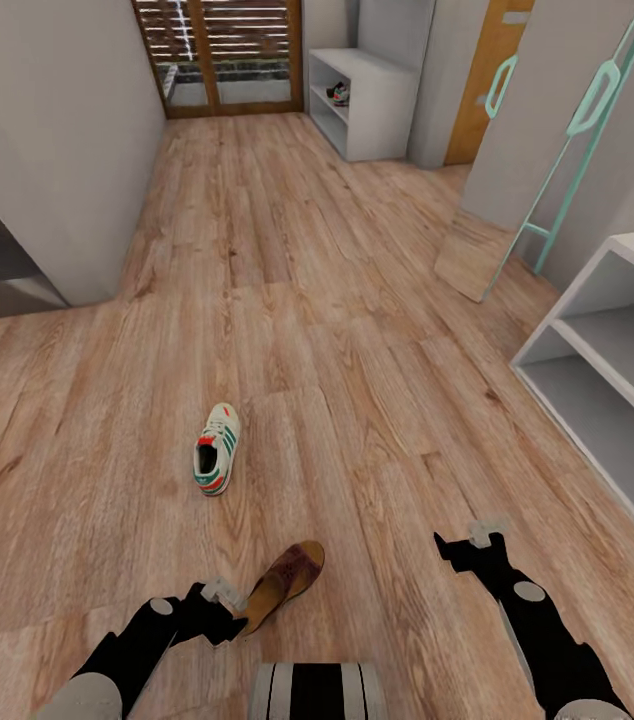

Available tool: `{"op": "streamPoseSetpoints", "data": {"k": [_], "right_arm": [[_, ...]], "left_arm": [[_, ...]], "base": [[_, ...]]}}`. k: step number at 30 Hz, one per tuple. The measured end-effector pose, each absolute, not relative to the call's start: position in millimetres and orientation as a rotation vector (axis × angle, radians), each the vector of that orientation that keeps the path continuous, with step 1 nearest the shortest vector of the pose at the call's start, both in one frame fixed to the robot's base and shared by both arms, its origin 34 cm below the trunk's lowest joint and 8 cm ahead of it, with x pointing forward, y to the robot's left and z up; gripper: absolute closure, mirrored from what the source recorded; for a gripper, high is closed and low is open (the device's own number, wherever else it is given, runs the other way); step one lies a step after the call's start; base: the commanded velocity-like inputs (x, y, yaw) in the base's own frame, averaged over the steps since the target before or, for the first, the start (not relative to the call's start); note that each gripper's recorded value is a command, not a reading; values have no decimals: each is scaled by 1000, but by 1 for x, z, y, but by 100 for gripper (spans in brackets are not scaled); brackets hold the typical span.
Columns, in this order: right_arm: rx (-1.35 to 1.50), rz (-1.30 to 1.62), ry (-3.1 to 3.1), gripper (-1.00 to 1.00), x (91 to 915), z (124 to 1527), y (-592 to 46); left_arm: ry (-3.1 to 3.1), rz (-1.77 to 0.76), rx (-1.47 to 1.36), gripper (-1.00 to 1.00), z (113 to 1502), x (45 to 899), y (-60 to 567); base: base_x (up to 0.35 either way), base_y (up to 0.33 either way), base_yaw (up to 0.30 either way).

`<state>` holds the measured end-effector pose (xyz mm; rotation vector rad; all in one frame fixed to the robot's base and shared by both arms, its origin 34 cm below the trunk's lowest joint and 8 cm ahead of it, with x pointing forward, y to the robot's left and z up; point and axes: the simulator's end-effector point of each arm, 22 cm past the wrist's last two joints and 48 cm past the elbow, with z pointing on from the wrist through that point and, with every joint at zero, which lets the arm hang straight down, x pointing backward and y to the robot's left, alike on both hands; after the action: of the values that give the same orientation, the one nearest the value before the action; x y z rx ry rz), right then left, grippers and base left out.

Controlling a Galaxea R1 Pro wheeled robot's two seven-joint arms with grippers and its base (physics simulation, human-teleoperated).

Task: Pick up the two gym shoes and the two sandals from the corridor floor and place them onto the hallstand (shoe rack) in the corridor, making sure they are on the rack and not on the floor. Arrange them so the two gym shoes are next to each other and the two sandals are next to each other.

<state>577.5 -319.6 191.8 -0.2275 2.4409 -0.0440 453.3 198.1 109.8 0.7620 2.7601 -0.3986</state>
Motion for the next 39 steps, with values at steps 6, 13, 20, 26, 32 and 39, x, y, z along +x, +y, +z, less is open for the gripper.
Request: {"op": "streamPoseSetpoints", "data": {"k": [6,13,20,26,32,39], "right_arm": [[-179,-106,2454,-100,612,234,-335],[-156,-25,2508,-100,617,250,-322],[-175,56,2519,-100,615,251,-309],[-178,62,2546,-100,608,237,-309],[-180,54,2553,-100,606,233,-313],[-181,49,2553,-100,607,234,-316]], "left_arm": [[2785,-358,786,-100,111,468,207],[2784,-334,824,-100,113,474,208],[2777,-337,830,-100,114,476,204],[2797,-356,831,-100,104,467,200],[2804,-362,830,-100,100,464,199],[2804,-362,830,-100,100,464,199]], "base": [[0,0,0],[0,0,0],[0,0,0],[0,0,0],[0,0,0],[0,0,-161]]}}
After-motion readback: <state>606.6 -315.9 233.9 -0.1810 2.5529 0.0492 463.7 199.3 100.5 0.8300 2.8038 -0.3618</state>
